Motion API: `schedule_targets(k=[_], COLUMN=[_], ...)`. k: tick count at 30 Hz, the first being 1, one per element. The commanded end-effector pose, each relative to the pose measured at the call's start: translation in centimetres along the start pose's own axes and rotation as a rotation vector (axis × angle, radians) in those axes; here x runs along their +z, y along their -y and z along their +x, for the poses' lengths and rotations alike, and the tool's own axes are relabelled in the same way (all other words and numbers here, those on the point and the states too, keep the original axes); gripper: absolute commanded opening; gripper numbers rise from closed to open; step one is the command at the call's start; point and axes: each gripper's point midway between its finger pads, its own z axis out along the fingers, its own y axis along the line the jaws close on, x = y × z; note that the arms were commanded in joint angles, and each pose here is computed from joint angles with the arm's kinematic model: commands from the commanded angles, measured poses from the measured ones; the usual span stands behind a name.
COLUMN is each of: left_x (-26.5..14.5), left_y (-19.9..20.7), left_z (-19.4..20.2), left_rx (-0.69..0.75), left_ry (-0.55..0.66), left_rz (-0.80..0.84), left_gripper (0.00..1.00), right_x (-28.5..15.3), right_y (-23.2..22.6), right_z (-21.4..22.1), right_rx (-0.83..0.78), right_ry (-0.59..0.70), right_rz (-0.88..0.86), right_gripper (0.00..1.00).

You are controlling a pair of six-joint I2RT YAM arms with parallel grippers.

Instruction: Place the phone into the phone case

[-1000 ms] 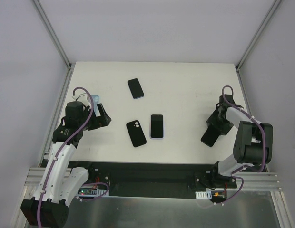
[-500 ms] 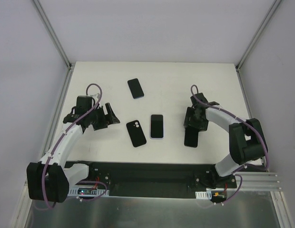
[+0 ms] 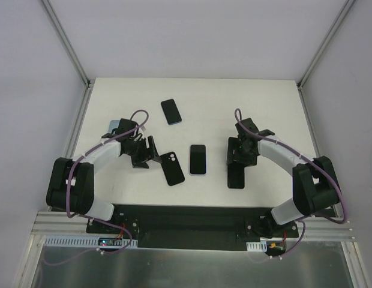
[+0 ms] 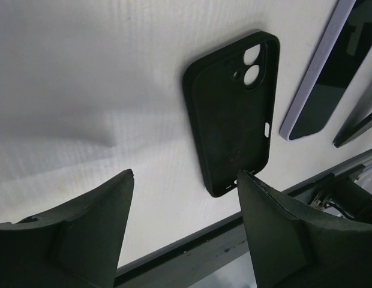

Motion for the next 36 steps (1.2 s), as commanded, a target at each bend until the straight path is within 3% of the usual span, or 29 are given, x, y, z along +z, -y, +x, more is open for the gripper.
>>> schedule_targets(k=[1,7,17,21,22,25,36], left_x=[0.6,2.3,3.3,3.6,3.7,3.7,3.6], left_y=[2.6,1.7,1.6,1.6,1.5,1.4,2.6], left_z=[-2.1,-1.5,-0.5,-0.3,-0.3,-0.3,0.0], left_rx=[0.051,0.073,0.107,0.108,0.108,0.111,0.101], left_ry=[0.038,0.006,-0.014,-0.029,-0.031,-0.027,-0.047], left_rz=[0.01,-0.054,-0.066,-0.065,-0.068,-0.068,-0.009], left_gripper=[0.67,0.62,0.64,0.62,0.61,0.61,0.61], right_x=[-2.3,-2.1,1.0,1.8,1.7,1.2,0.3], right_y=[-2.2,-2.9,-2.3,-1.6,-1.6,-1.8,-0.3], right_z=[-0.4,0.4,-0.4,-0.2,-0.2,0.4,1.5], right_rx=[-0.058,-0.089,-0.113,-0.164,-0.19,-0.22,-0.353], right_ry=[0.043,0.035,-0.028,-0.036,-0.031,-0.036,-0.063], right_rz=[-0.115,-0.131,-0.042,-0.018,-0.023,-0.056,0.002], right_gripper=[0.34,0.33,0.37,0.5,0.62,0.78,0.89])
